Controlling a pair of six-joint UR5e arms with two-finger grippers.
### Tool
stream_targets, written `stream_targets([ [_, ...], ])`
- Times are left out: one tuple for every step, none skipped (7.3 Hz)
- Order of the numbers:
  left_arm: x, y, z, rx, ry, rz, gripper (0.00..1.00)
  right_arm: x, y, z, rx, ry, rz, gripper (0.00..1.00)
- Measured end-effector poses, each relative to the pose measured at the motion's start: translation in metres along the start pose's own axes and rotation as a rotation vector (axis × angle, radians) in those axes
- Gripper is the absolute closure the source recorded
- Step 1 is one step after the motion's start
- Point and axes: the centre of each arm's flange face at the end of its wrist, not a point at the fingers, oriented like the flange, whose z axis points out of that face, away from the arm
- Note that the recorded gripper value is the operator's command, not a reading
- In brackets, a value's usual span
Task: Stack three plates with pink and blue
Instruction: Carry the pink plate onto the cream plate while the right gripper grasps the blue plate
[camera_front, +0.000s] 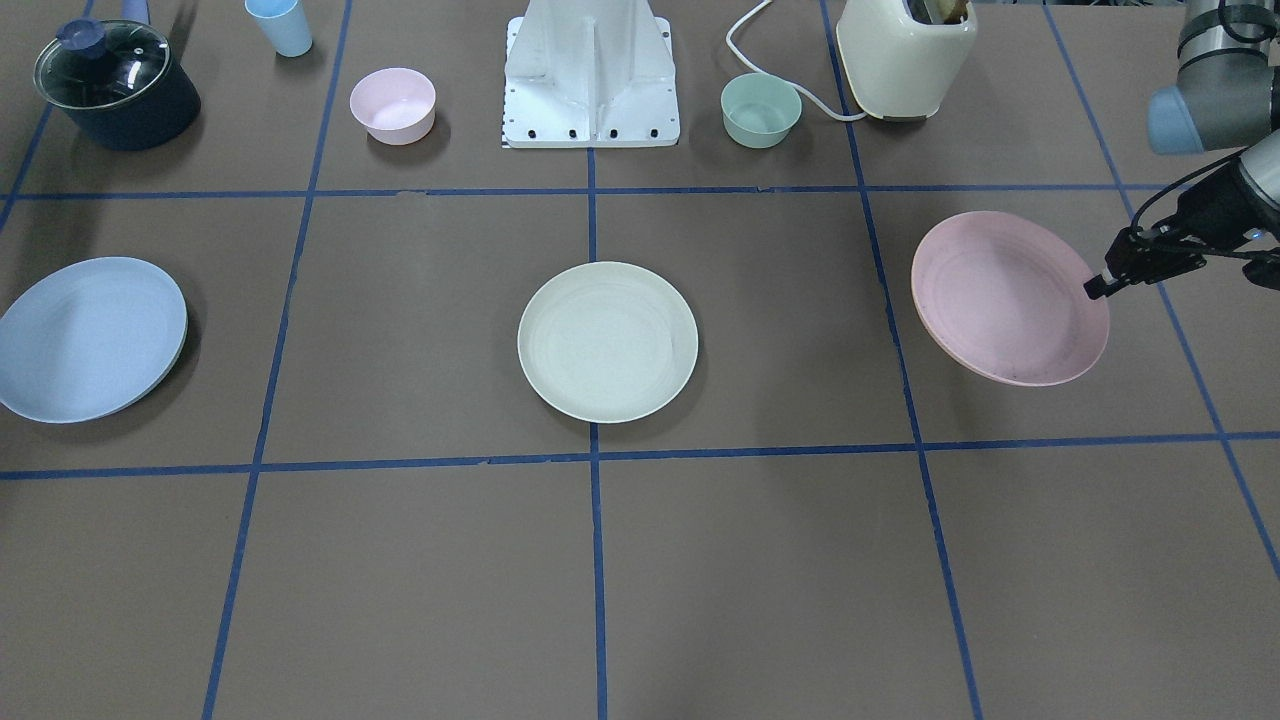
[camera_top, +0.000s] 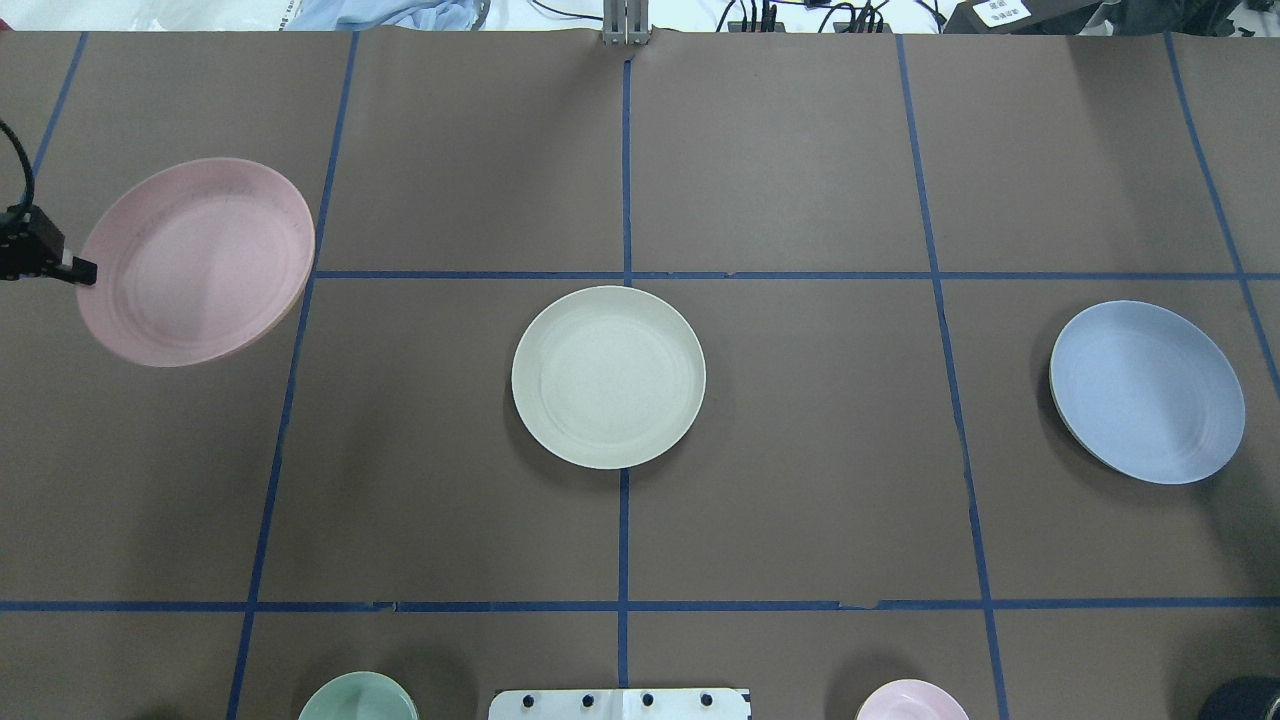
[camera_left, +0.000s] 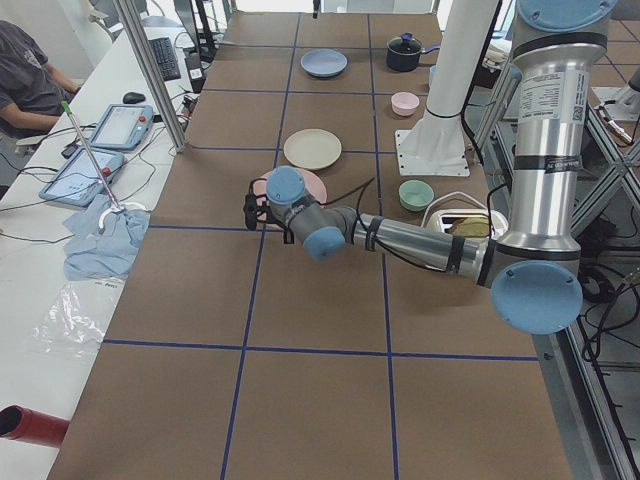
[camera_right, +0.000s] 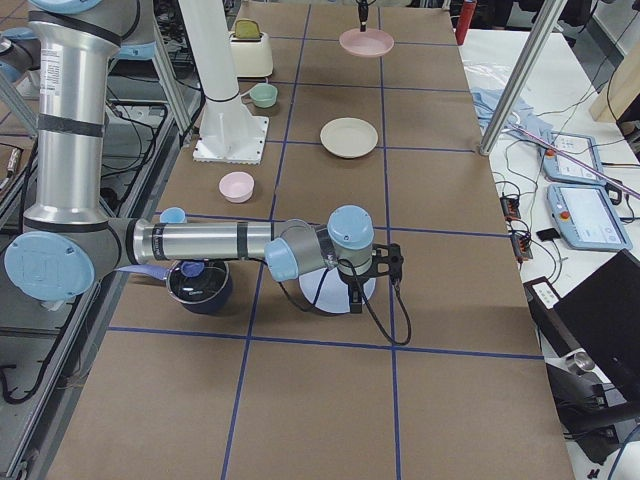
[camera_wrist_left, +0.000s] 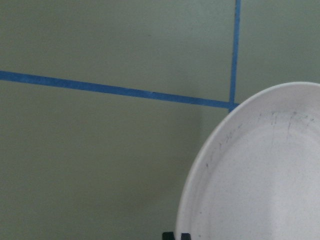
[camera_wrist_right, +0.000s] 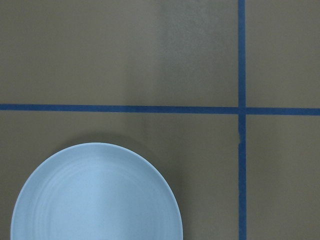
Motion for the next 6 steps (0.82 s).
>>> stream_targets([
  [0.033,0.002,-0.005,0.019,-0.009,-0.028,1.0,0.0,0.008,0.026,0.016,-0.006,-0.007,0.0],
  [0.064,0.01,0.001,0.021,-0.007,-0.059,1.0,0.002,0.017,0.053,0.025,-0.02,-0.01,0.01],
  [0.094,0.021,0.017,0.02,-0.005,-0.089,1.0,0.004,0.026,0.075,0.02,-0.029,-0.015,0.02],
  [0.12,0.035,0.041,0.015,-0.01,-0.115,1.0,0.005,0.033,0.091,0.004,-0.031,-0.021,0.05],
  [0.144,0.05,0.062,0.006,-0.01,-0.137,1.0,0.006,0.038,0.102,-0.013,-0.031,-0.023,0.14],
  [0.165,0.061,0.077,-0.007,-0.002,-0.154,1.0,0.007,0.041,0.108,-0.027,-0.031,-0.024,0.18],
])
